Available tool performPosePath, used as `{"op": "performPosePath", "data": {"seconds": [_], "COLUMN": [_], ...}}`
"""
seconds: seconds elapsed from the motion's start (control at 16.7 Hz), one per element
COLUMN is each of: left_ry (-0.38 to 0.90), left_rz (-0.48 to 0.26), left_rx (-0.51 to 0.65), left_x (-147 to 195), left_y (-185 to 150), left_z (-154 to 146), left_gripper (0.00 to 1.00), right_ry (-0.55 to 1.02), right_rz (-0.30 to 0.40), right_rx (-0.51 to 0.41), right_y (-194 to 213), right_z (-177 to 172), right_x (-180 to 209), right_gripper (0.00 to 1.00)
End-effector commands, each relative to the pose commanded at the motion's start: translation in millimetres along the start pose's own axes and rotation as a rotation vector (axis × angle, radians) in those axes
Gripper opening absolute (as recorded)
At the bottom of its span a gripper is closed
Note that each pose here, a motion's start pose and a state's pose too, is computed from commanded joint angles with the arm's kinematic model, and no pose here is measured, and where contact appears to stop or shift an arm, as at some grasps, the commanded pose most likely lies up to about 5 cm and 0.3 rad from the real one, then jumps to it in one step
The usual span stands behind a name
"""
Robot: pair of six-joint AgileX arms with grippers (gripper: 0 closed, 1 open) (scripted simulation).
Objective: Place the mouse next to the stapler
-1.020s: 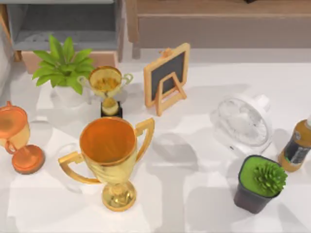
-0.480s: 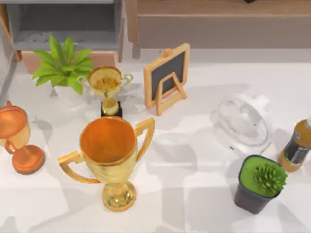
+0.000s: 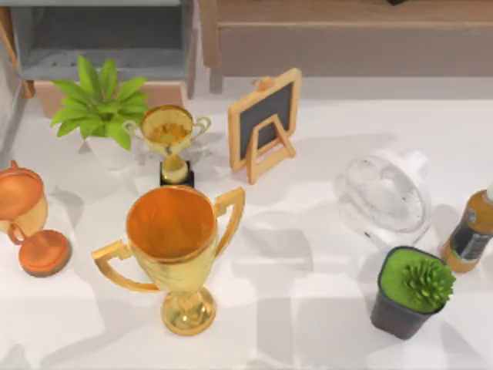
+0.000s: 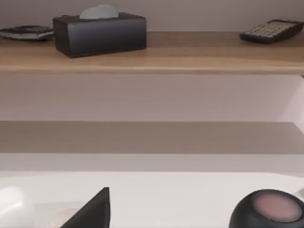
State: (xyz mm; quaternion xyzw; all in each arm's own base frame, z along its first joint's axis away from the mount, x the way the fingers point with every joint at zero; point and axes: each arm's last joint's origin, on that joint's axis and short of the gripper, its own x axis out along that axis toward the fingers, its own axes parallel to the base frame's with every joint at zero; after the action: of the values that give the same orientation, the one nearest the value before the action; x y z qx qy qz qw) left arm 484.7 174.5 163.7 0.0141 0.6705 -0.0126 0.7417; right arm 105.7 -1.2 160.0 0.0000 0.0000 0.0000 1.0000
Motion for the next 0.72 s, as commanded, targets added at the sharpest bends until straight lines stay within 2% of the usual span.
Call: {"op": "performPosePath", "data": {"seconds": [0.18, 0.48, 0.6, 0.72], "left_ry": [0.003, -0.008, -0.006, -0.009], "left_rz": [0.0, 0.0, -0.001, 0.002], "left_rx": [0.004, 0.006, 0.005, 0.006], "left_x": [-21.0, -87.0, -93.0, -84.1], "left_y": [1.5, 5.3, 4.3, 0.7], "left_z": [-8.5, -39.9, -44.1, -38.1], "left_gripper": [1.0, 1.0, 1.0, 1.0], "right_ry": [0.0, 0.0, 0.0, 0.0], "right_rz": [0.0, 0.0, 0.0, 0.0], "right_rx": [0.0, 0.0, 0.0, 0.0], "right_y": [0.0, 0.0, 0.0, 0.0], "right_z": [0.0, 0.0, 0.0, 0.0], "right_x": [0.0, 0.0, 0.0, 0.0], "right_gripper": [1.0, 1.0, 1.0, 1.0]}}
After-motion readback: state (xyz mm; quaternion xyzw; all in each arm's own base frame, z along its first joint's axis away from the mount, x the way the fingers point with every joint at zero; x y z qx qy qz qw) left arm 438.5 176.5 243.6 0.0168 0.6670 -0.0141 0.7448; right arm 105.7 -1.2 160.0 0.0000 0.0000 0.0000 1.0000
